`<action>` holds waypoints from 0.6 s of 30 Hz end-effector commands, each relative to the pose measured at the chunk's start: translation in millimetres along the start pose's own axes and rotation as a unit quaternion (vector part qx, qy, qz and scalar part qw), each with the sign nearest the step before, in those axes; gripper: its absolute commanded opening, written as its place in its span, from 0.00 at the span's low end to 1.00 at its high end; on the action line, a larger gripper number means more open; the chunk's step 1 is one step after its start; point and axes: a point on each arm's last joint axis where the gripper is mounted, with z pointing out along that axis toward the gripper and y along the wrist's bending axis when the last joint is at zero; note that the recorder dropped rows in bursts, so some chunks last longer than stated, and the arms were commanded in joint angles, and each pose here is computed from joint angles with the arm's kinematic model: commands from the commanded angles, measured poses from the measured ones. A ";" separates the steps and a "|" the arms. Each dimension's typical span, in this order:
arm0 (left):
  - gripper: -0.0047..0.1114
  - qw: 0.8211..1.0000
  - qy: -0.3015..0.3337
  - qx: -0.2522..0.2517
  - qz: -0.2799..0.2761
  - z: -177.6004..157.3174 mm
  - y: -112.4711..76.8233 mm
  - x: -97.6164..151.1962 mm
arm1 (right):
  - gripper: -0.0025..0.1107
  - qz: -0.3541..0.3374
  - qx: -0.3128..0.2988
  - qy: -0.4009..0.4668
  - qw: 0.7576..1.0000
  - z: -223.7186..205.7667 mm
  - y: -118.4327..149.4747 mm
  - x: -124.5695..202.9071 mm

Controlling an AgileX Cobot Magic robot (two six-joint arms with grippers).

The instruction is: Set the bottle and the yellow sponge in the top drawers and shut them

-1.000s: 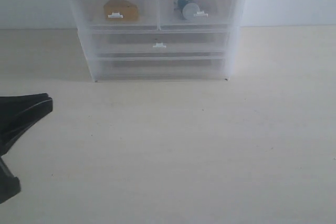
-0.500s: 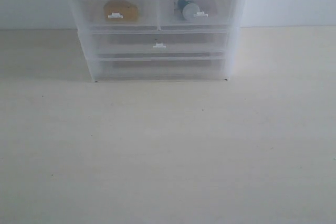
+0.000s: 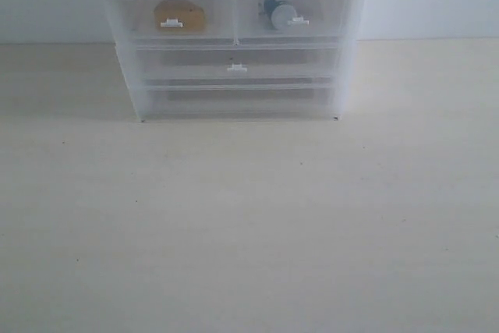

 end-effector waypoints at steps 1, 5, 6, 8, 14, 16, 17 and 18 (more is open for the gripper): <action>0.07 1.000 0.018 -0.016 -0.019 -0.6 1.4 4.5 | 0.03 -0.009 0.001 -0.006 1.000 -0.5 0.0 -1.1; 0.07 0.998 0.023 -0.029 -0.052 -0.7 2.7 5.5 | 0.03 -0.009 0.002 -0.002 1.000 -0.5 -0.2 -0.4; 0.07 0.998 0.023 -0.029 -0.053 -0.7 2.8 5.5 | 0.03 -0.009 0.002 -0.002 1.000 -0.5 -0.2 -0.4; 0.07 0.998 0.028 -0.030 -0.046 -0.8 2.9 6.4 | 0.03 -0.009 0.001 -0.004 1.000 -0.5 -0.1 -0.8; 0.07 0.998 0.035 -0.029 -0.046 -0.9 2.7 7.6 | 0.03 -0.009 0.001 -0.004 1.000 -0.5 -0.1 -0.8; 0.07 0.998 0.035 -0.029 -0.046 -0.9 2.7 7.6 | 0.03 -0.009 0.001 -0.004 1.000 -0.5 -0.1 -0.8; 0.07 0.998 0.035 -0.029 -0.046 -0.9 2.7 7.6 | 0.03 -0.009 0.001 -0.004 1.000 -0.5 -0.1 -0.8; 0.07 0.998 0.035 -0.029 -0.046 -0.9 2.7 7.6 | 0.03 -0.009 0.001 -0.004 1.000 -0.5 -0.1 -0.8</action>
